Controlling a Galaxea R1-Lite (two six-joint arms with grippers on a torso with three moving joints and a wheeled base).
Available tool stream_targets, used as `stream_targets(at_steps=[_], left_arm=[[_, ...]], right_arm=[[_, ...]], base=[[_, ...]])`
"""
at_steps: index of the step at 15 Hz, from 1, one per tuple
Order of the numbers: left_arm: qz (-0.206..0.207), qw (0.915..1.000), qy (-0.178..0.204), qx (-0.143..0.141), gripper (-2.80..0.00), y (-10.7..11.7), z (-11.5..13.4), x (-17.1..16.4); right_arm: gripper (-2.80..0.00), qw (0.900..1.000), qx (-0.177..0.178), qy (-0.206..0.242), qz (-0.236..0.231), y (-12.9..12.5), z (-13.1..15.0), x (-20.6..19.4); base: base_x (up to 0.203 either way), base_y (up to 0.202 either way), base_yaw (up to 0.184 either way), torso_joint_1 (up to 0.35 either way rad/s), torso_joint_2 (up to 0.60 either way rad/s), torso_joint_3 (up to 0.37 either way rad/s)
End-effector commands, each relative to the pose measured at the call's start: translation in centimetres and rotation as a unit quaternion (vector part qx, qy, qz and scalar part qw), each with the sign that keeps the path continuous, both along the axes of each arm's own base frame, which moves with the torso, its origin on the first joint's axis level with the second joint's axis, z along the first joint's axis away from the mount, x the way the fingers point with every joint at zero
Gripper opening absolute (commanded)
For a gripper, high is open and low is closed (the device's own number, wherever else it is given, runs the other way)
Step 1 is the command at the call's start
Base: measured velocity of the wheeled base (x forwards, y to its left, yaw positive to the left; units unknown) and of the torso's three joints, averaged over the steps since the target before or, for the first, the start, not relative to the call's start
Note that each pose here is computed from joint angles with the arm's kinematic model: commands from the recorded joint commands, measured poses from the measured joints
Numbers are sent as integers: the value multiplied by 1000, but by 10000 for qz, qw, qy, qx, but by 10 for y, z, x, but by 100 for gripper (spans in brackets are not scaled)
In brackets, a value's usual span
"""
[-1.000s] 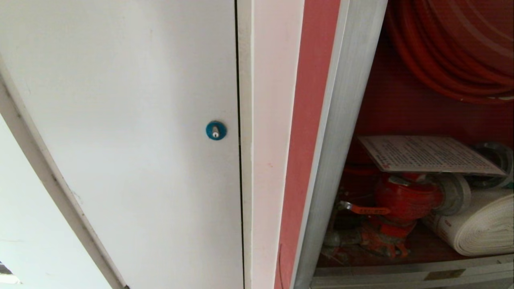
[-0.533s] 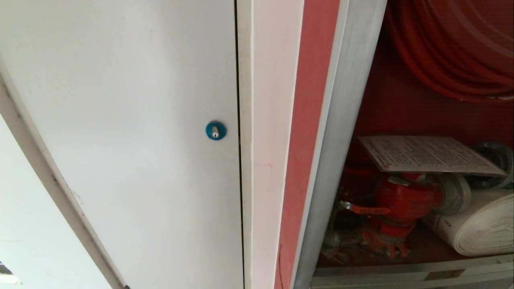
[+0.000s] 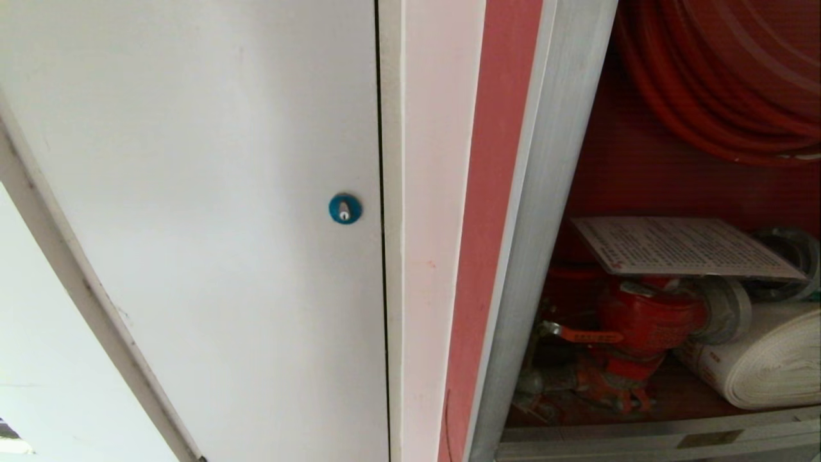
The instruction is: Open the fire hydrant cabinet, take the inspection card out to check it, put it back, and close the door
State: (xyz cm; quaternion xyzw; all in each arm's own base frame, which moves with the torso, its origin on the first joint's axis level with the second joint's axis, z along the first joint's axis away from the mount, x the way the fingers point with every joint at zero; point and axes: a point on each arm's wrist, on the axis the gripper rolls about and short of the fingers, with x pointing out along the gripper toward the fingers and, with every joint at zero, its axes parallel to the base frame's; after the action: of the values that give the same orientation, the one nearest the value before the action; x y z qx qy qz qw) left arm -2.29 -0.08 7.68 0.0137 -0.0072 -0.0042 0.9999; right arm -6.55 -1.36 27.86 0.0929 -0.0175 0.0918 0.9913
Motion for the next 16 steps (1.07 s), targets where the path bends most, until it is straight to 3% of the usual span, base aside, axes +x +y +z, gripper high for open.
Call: stream_targets(at_steps=[1,4,16], left_arm=[[2,10000,41,1,-280,0,-2,1],[4,10000,41,-6,-280,0,-2,1],[-3,10000,41,-4,-280,0,-2,1]], right_arm=[[-280,9987,89,-416,-288,-1,-12,-31],[-280,9967,276,-328,-682,-2,-14,-34],[-280,9915,387,-782,-968,-5,3,-53]], base=[[0,0,0,0,0,0],[0,0,0,0,0,0],[0,0,0,0,0,0]])
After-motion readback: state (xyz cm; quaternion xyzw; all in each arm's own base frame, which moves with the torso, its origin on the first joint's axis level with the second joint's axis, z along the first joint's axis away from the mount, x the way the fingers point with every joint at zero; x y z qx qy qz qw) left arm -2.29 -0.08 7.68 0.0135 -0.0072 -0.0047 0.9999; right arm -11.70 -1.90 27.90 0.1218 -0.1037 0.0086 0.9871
